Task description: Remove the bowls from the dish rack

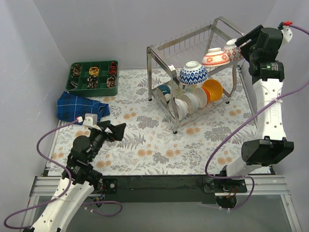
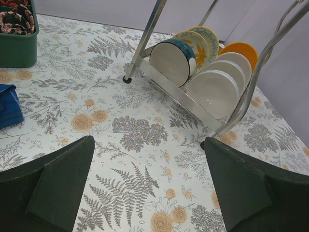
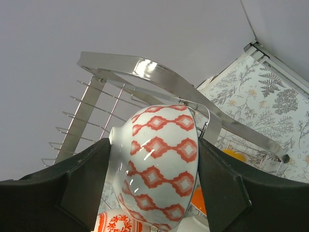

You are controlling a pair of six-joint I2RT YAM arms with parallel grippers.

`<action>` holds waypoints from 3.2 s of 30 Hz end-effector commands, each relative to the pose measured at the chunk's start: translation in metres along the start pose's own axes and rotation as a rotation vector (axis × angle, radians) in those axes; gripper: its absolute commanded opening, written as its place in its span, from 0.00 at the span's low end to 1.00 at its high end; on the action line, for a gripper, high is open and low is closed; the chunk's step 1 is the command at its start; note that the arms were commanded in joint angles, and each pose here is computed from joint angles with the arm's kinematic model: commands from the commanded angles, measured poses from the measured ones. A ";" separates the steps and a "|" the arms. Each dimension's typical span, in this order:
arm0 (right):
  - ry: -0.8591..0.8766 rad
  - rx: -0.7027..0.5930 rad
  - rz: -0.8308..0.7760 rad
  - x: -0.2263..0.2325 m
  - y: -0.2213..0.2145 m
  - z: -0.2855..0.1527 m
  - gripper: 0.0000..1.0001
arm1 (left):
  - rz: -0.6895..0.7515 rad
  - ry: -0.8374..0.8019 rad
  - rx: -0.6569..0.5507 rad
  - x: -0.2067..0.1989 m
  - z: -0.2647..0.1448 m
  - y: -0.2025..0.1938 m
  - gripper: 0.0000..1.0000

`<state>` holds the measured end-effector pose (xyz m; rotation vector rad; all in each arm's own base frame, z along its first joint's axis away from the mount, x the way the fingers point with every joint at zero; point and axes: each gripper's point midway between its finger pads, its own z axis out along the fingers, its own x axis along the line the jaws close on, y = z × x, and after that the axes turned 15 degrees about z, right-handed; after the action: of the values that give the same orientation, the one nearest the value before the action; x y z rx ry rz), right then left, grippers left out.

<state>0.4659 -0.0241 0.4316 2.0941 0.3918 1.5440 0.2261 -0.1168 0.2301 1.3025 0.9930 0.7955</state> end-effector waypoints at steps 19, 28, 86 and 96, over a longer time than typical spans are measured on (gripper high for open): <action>0.268 -0.005 0.043 0.061 0.010 -0.023 0.49 | 0.017 0.004 0.025 0.001 0.002 -0.005 0.98; 0.333 0.025 0.066 0.059 -0.005 -0.017 0.49 | 0.019 0.009 0.051 0.002 0.004 -0.010 0.98; 1.037 -0.125 -0.164 0.158 0.039 -0.125 0.01 | 0.030 -0.002 0.119 0.001 0.009 -0.022 0.98; 0.689 -0.260 -0.277 0.072 0.047 -0.152 0.01 | 0.021 -0.005 0.108 -0.001 0.008 -0.019 0.98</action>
<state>0.3515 0.0392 0.5746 1.1287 0.7238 2.1957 0.2337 -0.1210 0.1975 1.4272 1.0580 0.7625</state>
